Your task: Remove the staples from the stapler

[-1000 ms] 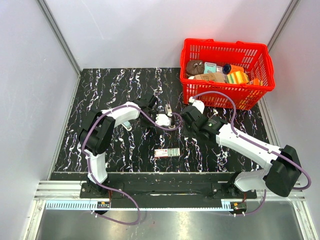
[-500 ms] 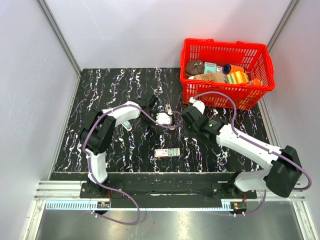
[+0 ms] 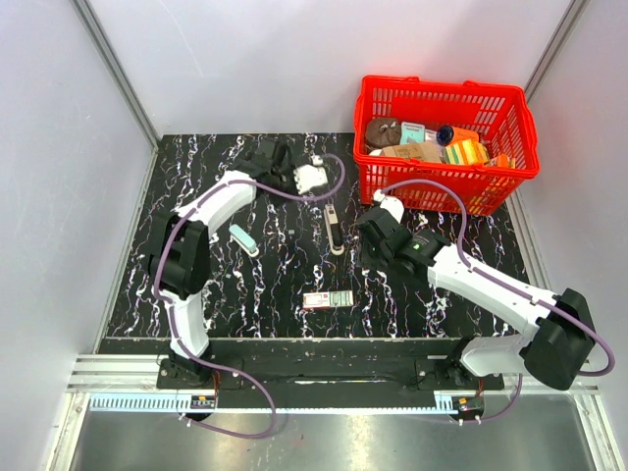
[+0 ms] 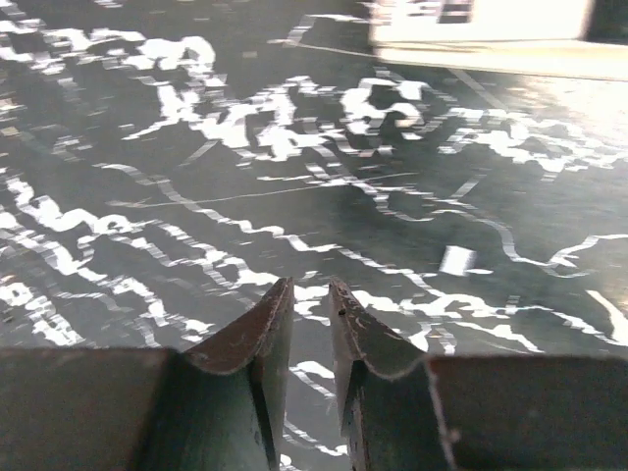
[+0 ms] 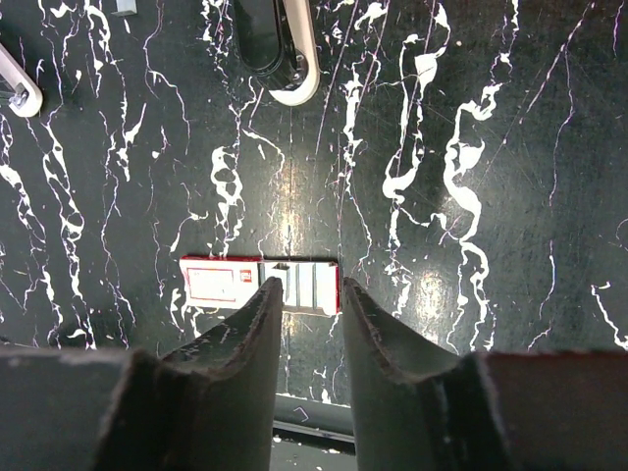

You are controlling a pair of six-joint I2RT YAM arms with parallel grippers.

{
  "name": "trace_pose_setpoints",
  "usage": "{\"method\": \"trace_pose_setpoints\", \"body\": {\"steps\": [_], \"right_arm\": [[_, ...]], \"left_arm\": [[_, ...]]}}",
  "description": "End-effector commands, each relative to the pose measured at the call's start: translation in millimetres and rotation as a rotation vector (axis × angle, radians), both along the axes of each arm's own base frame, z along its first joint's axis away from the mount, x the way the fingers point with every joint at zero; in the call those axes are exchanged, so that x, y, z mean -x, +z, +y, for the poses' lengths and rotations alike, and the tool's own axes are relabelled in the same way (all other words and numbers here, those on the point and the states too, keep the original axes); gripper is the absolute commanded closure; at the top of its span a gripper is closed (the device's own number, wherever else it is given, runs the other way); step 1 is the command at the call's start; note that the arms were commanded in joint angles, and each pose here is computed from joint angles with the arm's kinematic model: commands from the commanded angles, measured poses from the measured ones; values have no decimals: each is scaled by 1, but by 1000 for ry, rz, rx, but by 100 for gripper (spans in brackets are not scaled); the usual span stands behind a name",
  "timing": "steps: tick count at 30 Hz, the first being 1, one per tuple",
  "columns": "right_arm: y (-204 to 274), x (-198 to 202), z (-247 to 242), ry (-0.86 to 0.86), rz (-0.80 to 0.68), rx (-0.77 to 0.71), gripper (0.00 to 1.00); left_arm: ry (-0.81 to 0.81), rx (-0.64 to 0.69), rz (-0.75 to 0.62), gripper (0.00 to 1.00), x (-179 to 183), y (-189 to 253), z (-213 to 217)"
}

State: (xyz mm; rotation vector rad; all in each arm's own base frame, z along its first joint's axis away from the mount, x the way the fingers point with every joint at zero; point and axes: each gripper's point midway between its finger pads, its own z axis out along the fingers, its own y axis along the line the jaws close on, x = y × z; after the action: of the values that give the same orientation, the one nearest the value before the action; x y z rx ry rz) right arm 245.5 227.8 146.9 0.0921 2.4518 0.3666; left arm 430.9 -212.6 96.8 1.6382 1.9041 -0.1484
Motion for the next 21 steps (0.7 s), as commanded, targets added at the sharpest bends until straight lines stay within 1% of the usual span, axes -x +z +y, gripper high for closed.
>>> {"method": "trace_pose_setpoints", "body": {"steps": [1,8,11,14,21], "right_arm": [[9,-7,-2,-13,-43,-18,62],[6,-10,2,-5,-51,-21,60],[7,-11,2,-5,-58,-25,60],[8,-10,0,-5,-60,-24,60],[9,-10,-3,-6,-66,-25,60]], "left_arm": [[30,67,-34,73,-20,19,3],[71,52,22,72,-25,-25,1],[117,50,28,72,-34,-40,0],[127,22,27,72,-34,-51,-1],[77,-47,77,73,4,-78,2]]}}
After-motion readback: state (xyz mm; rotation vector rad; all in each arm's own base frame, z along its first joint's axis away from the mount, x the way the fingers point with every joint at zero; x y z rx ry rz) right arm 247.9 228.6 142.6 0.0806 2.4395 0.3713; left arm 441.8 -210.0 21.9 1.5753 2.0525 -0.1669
